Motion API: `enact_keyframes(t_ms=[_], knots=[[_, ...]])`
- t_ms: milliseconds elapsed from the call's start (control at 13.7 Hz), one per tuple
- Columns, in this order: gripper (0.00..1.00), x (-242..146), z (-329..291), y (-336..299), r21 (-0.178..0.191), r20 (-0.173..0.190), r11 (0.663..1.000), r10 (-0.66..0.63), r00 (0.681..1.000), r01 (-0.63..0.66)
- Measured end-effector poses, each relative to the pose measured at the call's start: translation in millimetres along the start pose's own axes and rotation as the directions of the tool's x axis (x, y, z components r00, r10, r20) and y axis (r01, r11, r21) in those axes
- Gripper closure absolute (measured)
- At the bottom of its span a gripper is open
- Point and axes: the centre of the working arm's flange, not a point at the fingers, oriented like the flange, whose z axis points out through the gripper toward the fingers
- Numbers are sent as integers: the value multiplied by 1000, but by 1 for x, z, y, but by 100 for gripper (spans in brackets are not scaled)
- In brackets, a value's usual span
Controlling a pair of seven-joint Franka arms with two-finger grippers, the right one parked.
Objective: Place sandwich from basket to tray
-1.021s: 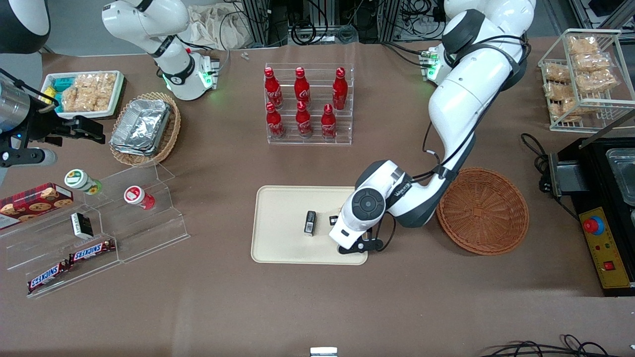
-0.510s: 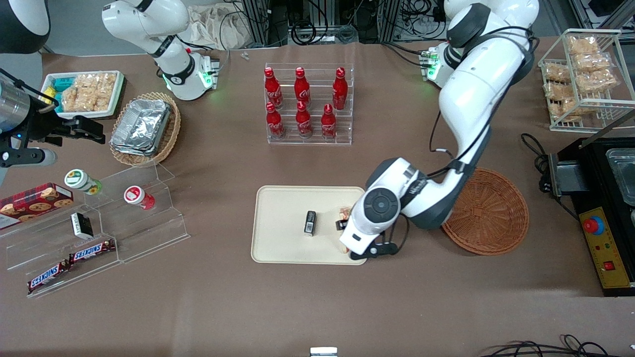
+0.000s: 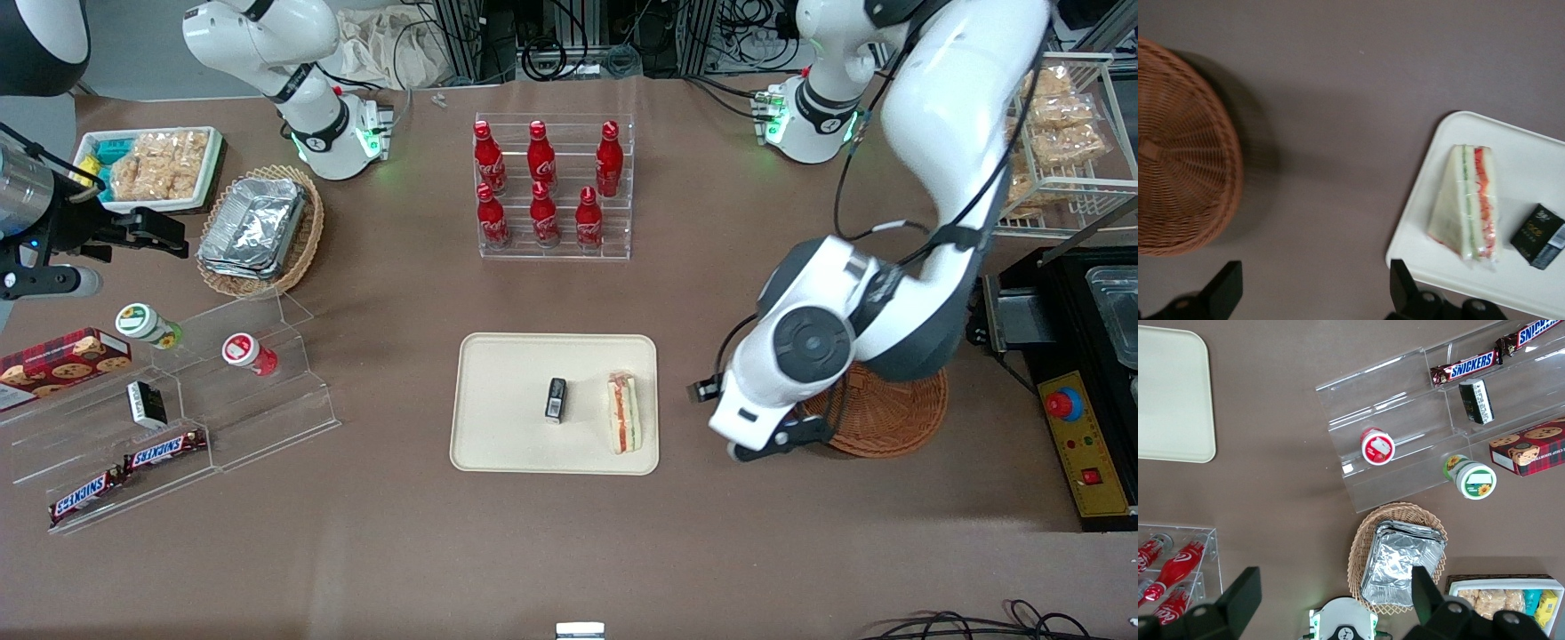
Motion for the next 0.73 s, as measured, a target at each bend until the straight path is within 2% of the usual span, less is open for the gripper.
enact_keyframes(t_ms=[292, 510, 583, 729], knots=[[1, -26, -30, -47, 17, -41, 1000, -15, 999, 16], [1, -17, -44, -74, 13, -63, 998, -60, 996, 61], [1, -11, -47, -85, 8, -61, 997, -71, 996, 71], [1, -1, -67, -119, -40, -26, 997, -71, 997, 70]])
